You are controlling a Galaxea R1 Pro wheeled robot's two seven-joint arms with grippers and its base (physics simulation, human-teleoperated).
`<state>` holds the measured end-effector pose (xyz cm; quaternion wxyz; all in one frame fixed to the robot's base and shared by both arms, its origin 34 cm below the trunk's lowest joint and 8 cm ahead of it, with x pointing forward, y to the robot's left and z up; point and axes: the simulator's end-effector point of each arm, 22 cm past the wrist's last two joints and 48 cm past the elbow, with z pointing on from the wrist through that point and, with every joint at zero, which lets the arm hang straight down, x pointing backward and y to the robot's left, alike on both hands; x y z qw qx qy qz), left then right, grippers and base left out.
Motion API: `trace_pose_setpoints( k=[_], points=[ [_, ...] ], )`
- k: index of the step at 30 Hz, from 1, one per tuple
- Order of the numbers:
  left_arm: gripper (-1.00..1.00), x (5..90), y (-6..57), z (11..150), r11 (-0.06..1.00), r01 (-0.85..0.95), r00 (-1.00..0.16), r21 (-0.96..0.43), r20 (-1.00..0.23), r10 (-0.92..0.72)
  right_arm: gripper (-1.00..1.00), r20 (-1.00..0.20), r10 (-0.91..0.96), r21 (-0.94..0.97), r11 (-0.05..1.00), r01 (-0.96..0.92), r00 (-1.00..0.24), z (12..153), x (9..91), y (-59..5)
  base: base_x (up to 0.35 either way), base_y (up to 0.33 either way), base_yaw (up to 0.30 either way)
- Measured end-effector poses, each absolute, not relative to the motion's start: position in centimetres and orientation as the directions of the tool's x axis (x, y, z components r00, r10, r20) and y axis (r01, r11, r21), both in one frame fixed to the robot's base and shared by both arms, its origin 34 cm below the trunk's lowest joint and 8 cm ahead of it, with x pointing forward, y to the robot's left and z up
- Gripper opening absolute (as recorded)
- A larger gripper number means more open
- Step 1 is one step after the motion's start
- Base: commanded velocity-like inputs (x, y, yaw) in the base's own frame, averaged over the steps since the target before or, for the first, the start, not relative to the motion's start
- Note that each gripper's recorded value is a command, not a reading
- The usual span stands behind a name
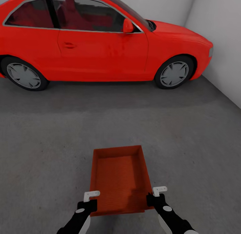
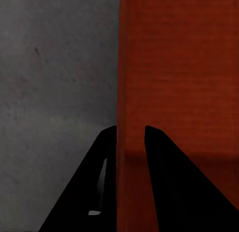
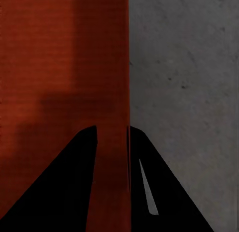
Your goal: Move the two storage containers from the living room to the garage. In the garage, place one container on the floor and stack the other container on top of it (either order is fine).
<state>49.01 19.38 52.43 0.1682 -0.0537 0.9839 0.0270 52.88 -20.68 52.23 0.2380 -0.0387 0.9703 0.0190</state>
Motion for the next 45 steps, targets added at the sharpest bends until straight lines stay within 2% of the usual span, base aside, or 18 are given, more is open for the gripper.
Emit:
trace_pose_setpoints(
  k=[45],
  points=[
    [-1.0, 50.2, 19.8, 50.9, 0.994, -0.099, -0.94, 0.056, -0.333, -0.075, -1.0, -0.462, -0.035, 0.042, 0.997, -0.062, -0.886, 50.2, 53.1, -20.7, 0.0, 0.0, 0.0]
  ],
)
